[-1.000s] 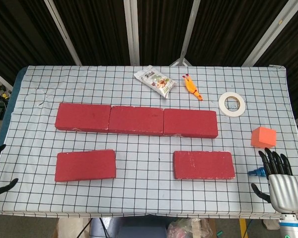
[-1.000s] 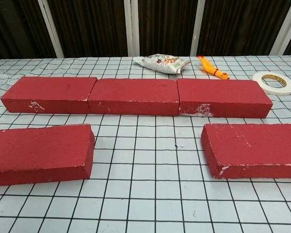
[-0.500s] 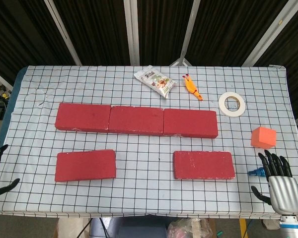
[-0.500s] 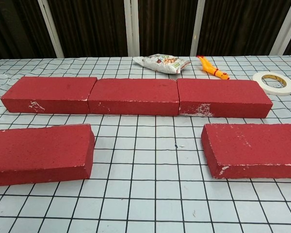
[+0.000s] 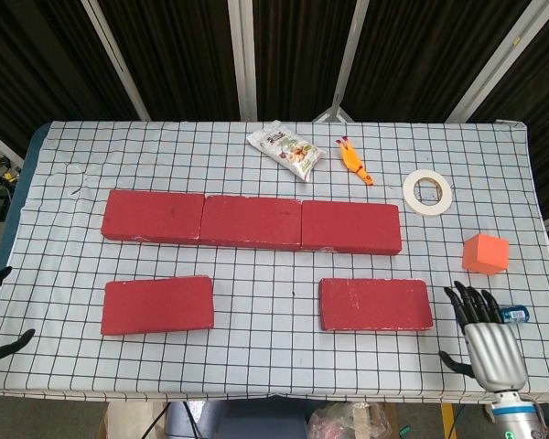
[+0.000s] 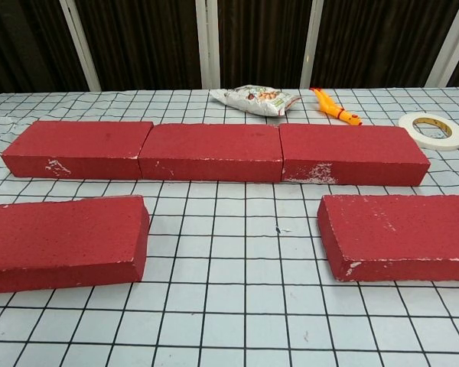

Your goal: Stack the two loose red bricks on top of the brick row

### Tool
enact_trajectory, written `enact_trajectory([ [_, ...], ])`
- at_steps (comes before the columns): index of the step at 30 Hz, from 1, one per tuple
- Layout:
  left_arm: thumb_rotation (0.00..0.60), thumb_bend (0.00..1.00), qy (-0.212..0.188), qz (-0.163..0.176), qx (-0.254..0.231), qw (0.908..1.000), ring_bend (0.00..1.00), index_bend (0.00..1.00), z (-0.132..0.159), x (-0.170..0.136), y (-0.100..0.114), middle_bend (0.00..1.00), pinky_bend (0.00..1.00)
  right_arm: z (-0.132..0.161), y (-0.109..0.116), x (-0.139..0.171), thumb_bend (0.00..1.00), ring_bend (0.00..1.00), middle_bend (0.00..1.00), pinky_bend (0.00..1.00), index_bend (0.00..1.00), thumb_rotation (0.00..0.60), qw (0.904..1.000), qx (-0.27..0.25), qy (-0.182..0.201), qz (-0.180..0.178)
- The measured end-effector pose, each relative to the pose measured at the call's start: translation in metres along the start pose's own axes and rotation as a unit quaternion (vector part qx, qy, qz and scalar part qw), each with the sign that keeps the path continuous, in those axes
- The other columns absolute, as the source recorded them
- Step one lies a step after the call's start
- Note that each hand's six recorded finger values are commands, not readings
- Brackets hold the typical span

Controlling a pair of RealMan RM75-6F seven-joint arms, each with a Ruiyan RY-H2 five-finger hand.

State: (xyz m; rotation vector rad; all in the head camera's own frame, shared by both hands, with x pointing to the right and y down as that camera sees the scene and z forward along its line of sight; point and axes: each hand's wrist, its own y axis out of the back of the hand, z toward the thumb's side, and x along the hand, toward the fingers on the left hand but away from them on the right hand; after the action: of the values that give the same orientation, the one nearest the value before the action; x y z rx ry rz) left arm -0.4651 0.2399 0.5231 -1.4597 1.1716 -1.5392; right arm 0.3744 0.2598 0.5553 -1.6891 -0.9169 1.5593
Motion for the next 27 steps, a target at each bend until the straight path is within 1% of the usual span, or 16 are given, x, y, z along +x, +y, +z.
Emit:
enact_trajectory([
  [7, 0.600, 0.00, 0.001, -0.004, 0.003, 1.0000, 0.00, 0.14, 0.001, 0.001, -0.002, 0.02, 0.08, 0.021, 0.002, -0.017, 0.19, 0.00, 0.00, 0.00, 0.00, 0.600, 0.9991, 0.023, 0.004, 0.035],
  [14, 0.600, 0.00, -0.001, -0.009, 0.005, 0.9999, 0.00, 0.14, 0.002, 0.002, -0.004, 0.02, 0.08, 0.039, 0.005, -0.037, 0.19, 0.00, 0.00, 0.00, 0.00, 0.600, 0.9957, 0.039, -0.013, 0.083],
  [19, 0.600, 0.00, 0.001, -0.007, 0.004, 1.0000, 0.00, 0.14, 0.001, 0.002, -0.003, 0.02, 0.08, 0.051, 0.002, -0.054, 0.19, 0.00, 0.00, 0.00, 0.00, 0.600, 0.9918, 0.049, -0.024, 0.115],
  [23, 0.600, 0.00, 0.003, -0.007, 0.002, 1.0000, 0.00, 0.14, -0.001, 0.003, -0.003, 0.02, 0.08, 0.071, -0.003, -0.071, 0.19, 0.00, 0.00, 0.00, 0.00, 0.600, 0.9885, 0.055, -0.023, 0.139],
  [27, 0.600, 0.00, 0.002, -0.008, -0.001, 1.0000, 0.00, 0.14, -0.001, 0.004, -0.003, 0.02, 0.08, 0.091, -0.008, -0.084, 0.19, 0.00, 0.00, 0.00, 0.00, 0.600, 0.9862, 0.062, -0.015, 0.153],
])
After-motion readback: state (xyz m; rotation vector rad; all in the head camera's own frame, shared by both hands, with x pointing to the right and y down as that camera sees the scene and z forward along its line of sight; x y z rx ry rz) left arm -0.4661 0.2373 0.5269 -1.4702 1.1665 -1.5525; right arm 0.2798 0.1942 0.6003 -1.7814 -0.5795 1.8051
